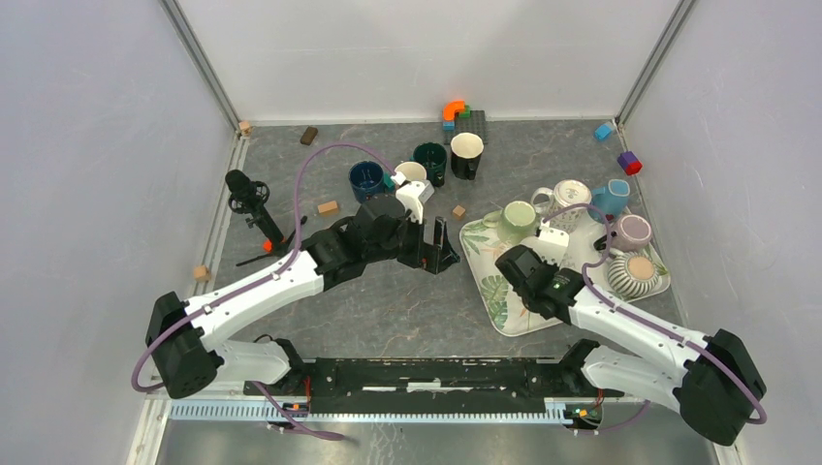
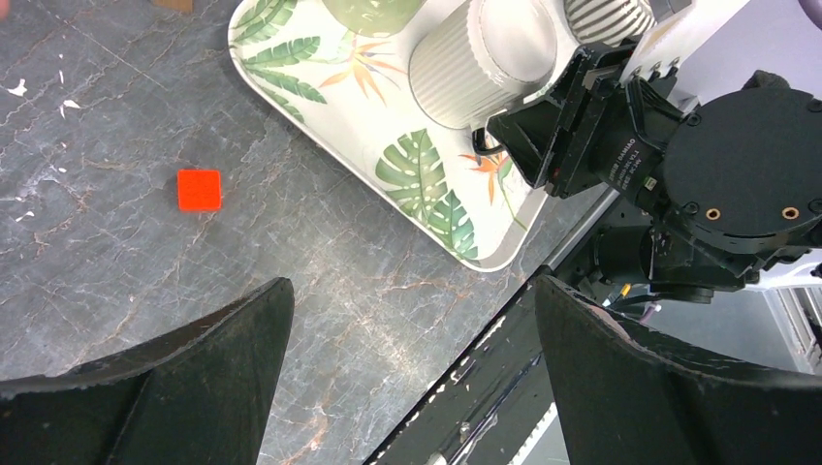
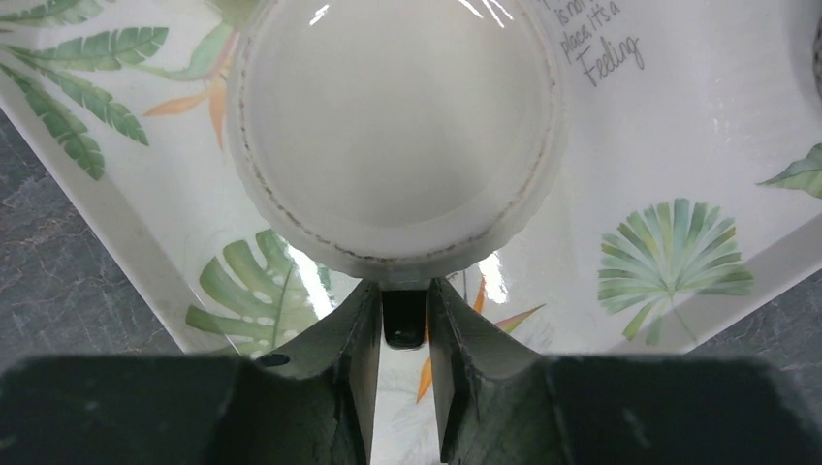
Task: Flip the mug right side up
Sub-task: Turn over the cup on the tray.
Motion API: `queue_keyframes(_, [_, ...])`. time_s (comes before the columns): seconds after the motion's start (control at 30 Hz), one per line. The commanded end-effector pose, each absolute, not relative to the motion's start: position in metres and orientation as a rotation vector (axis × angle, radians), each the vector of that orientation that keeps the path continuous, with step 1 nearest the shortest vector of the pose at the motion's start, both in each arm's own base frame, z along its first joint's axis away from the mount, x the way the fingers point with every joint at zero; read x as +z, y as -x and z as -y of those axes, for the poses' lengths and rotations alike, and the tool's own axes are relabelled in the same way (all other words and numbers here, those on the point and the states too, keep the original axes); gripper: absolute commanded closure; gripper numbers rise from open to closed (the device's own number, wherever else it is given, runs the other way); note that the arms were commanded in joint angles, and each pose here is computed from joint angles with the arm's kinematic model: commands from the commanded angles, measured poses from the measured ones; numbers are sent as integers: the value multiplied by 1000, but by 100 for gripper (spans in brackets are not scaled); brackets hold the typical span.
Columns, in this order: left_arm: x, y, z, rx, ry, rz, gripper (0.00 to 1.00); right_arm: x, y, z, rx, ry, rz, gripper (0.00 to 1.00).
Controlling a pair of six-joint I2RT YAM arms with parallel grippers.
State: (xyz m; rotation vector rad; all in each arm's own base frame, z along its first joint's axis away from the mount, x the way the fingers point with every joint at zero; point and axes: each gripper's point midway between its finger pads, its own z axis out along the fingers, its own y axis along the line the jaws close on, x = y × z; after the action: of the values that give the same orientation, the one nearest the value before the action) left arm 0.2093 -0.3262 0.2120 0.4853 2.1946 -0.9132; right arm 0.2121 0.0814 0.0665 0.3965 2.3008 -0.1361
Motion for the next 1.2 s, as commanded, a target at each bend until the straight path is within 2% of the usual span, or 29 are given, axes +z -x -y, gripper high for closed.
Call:
queue_keyframes(0.0, [232, -213, 324, -928, -510, -2117, 0, 77, -225, -80, -160, -387, -2241, 75])
queue_keyframes(0.27, [235, -212, 327, -951, -500, -2117, 0, 88, -230, -87, -101, -351, -2213, 100])
queue_keyframes(1.17, [226, -213, 328, -1102, -374, -2165, 0, 162, -244, -127, 217, -257, -2107, 100])
